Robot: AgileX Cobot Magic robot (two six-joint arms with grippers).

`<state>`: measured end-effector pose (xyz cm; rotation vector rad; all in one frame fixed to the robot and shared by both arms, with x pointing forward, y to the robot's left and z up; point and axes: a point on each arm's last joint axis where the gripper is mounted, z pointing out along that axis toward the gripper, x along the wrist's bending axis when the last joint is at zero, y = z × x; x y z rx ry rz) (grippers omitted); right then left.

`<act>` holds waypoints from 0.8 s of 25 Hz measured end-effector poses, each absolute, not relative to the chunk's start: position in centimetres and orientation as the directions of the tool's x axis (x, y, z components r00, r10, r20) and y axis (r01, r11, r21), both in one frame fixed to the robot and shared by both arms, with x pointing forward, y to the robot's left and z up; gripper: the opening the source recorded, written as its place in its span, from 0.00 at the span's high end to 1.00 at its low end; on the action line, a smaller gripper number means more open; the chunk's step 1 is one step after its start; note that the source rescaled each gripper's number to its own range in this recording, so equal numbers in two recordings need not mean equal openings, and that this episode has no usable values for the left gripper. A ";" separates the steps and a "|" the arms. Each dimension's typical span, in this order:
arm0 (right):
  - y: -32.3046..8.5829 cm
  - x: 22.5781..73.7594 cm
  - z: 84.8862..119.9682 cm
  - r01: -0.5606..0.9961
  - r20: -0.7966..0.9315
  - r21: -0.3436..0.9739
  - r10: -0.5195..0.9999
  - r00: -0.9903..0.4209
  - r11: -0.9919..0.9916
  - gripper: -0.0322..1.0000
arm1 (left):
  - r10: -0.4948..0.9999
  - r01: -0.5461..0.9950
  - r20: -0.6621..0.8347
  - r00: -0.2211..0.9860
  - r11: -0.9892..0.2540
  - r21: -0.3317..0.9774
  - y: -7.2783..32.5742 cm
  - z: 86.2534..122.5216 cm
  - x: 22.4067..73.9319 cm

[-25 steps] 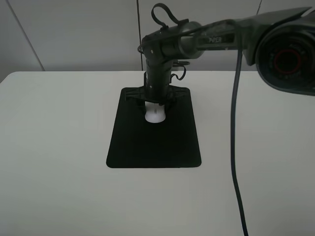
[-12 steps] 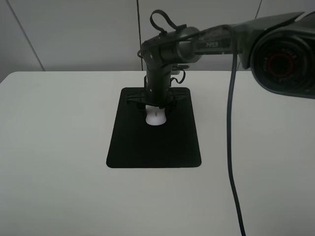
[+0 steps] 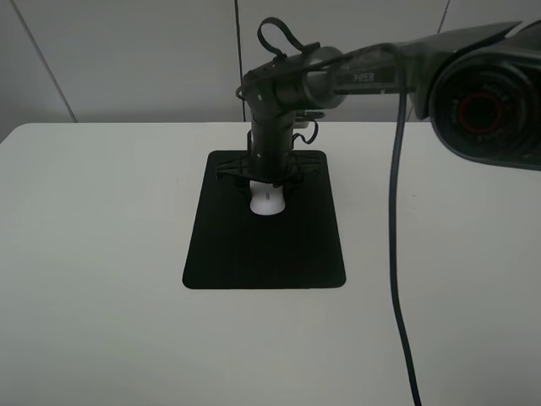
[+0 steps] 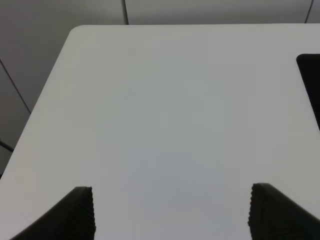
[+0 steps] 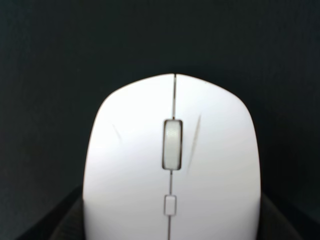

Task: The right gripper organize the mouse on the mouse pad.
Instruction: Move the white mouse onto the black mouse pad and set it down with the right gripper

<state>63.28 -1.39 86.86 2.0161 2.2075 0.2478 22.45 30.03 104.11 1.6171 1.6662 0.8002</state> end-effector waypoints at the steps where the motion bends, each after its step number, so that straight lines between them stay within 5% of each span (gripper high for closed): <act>1: -1.4 63.3 86.9 0.972 0.007 0.216 0.996 -0.091 0.088 0.94 | 0.999 0.586 -0.049 -0.005 0.043 0.809 30.0 104.1 22.4; 9: -1.4 63.3 86.9 0.972 0.006 0.216 0.996 -0.092 0.088 0.94 | 0.999 0.586 -0.049 -0.005 0.043 0.809 30.0 104.1 22.4; 10: -1.4 63.3 86.9 0.973 0.005 0.216 0.996 -0.091 0.088 0.87 | 0.999 0.586 -0.049 -0.005 0.043 0.809 30.0 104.1 22.4; 14: -1.5 63.3 86.9 0.972 -0.008 0.215 0.995 -0.097 0.097 0.19 | 0.999 0.586 -0.049 -0.005 0.043 0.809 30.0 104.1 22.4; 16: -1.5 63.3 87.0 0.971 -0.010 0.218 0.995 -0.098 0.098 0.07 | 0.999 0.586 -0.049 -0.005 0.043 0.809 30.0 104.1 22.4; 20: -1.3 63.6 88.0 0.966 0.002 0.239 0.995 -0.097 0.094 0.01 | 0.999 0.586 -0.049 -0.005 0.043 0.809 30.0 104.1 22.4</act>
